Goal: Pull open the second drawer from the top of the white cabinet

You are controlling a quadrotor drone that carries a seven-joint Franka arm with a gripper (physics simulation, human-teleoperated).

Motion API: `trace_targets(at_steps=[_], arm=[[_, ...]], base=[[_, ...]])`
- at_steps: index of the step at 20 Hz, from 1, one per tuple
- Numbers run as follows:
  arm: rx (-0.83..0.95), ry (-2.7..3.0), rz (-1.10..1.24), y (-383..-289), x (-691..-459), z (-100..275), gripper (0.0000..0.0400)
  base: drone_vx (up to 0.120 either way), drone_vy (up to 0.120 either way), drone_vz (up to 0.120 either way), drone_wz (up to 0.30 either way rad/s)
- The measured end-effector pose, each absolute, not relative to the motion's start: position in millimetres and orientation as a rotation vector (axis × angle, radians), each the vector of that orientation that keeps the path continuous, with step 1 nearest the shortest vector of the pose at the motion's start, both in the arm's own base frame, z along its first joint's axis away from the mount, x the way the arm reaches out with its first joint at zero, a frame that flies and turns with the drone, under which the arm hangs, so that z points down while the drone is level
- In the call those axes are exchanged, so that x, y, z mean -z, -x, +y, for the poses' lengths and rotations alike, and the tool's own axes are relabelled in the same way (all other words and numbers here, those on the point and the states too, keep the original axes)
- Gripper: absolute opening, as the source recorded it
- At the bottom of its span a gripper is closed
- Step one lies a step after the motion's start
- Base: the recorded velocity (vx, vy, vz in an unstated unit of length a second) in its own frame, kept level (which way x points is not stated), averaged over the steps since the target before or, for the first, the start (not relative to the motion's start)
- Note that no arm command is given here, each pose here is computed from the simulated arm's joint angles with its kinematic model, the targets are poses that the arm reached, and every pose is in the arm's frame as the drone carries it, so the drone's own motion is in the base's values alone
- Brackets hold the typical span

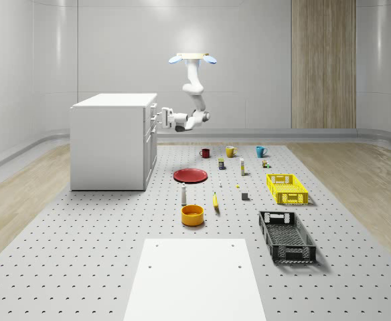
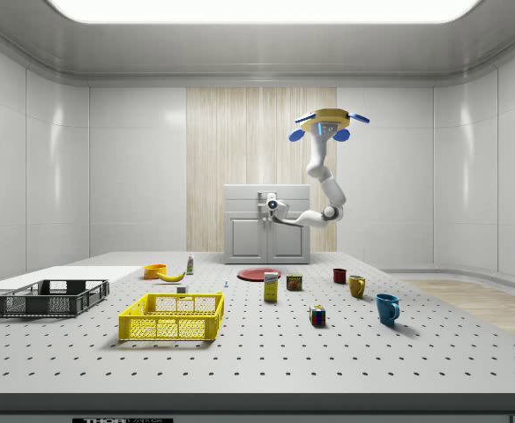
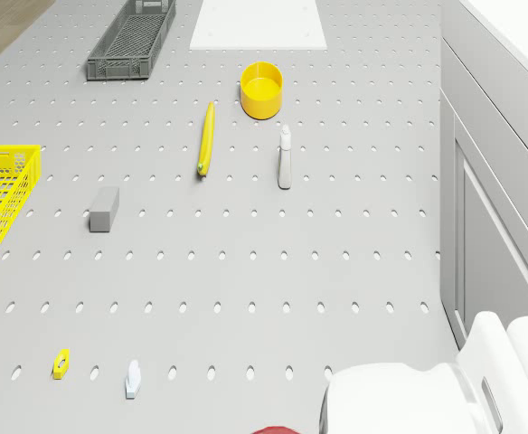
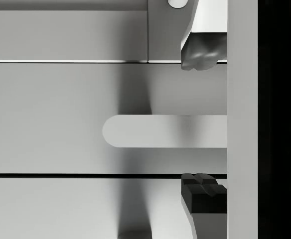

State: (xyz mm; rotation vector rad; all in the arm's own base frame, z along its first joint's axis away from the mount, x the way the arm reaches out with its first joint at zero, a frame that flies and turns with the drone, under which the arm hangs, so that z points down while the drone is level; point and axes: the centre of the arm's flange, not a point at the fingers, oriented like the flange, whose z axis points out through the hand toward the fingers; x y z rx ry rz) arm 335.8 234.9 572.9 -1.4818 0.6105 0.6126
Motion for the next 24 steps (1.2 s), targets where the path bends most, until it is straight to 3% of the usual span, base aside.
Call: trace_targets(at_steps=[24], arm=[[-0.612,1.482,0.611,-336.1,-571.2,255.5,0.0305]], base=[[0.0,0.0,0.0,0.0]])
